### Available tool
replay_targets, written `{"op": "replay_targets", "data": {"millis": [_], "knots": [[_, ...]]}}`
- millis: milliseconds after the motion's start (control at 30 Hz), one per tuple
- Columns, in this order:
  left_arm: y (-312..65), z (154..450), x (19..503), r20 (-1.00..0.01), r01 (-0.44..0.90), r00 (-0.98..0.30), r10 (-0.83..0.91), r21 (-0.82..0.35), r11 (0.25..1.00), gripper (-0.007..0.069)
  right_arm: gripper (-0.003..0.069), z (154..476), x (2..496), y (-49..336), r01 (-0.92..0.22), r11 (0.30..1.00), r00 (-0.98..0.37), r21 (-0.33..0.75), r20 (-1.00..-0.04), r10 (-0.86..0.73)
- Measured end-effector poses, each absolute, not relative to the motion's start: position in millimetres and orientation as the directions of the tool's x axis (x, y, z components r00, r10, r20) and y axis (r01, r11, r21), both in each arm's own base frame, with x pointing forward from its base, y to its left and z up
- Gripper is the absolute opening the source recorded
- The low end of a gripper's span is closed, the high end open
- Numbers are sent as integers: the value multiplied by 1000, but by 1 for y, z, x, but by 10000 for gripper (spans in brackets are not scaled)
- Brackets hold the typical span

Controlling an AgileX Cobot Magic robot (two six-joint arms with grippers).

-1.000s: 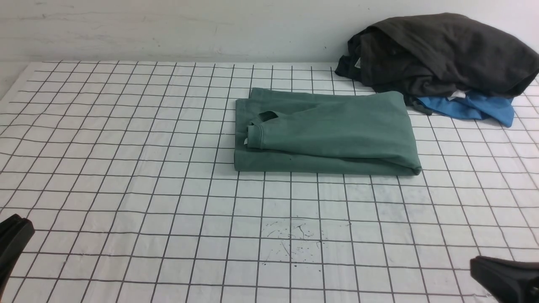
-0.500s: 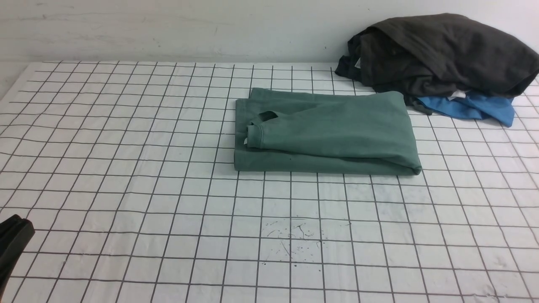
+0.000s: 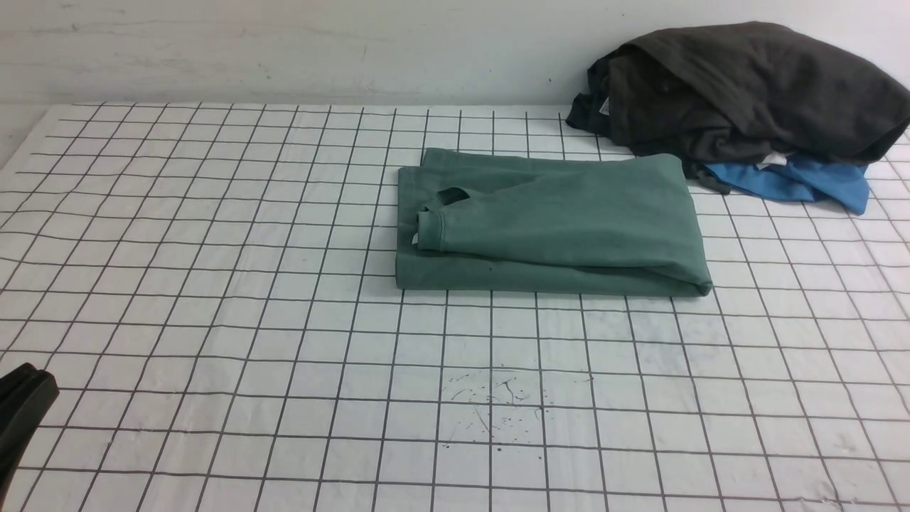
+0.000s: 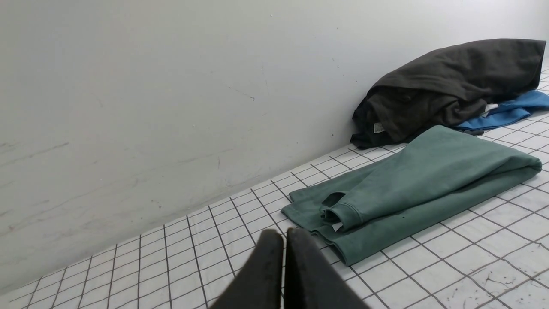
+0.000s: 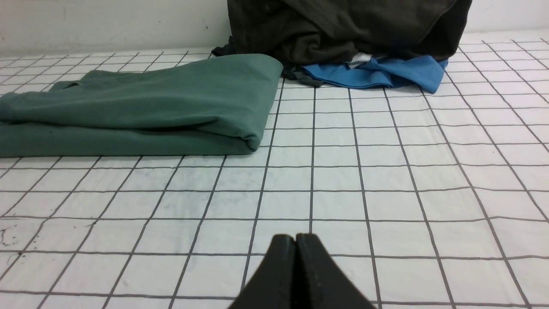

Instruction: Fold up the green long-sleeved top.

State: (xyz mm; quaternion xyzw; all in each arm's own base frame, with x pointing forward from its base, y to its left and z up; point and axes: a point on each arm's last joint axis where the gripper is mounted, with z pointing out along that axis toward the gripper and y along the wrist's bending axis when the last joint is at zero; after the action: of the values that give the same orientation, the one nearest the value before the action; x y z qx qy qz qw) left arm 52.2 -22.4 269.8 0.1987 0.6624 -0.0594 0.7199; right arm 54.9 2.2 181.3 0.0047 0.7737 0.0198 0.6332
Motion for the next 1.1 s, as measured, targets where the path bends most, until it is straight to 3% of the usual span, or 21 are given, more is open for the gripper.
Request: {"op": "replay_targets", "data": {"millis": [367,467,567,633,867,933,1100], "knots": [[-22,263,52,-977,345,114,177,207,915,-7,-14,181,55,2,-18,999,-202,37,-979,32],[-21,251,53,-973,329,101,207,229,916,-7,-14,181,55,2,-18,999,-202,37,-979,32],[-15,216,54,-948,246,64,311,317,916,-7,-14,181,55,2,-18,999,-202,37,-979,32],[-13,199,55,-961,221,13,277,273,936,-7,-14,181,55,2,-18,999,-203,37,-979,32],[-7,179,54,-975,131,-202,93,67,989,-7,-14,181,55,2,-18,999,-204,38,-978,33],[-6,174,53,-962,121,-263,77,46,992,-7,-14,181,55,2,-18,999,-204,38,-978,33],[-6,173,53,-959,116,-273,71,40,992,-7,-14,181,55,2,-18,999,-204,38,-978,33]]}}
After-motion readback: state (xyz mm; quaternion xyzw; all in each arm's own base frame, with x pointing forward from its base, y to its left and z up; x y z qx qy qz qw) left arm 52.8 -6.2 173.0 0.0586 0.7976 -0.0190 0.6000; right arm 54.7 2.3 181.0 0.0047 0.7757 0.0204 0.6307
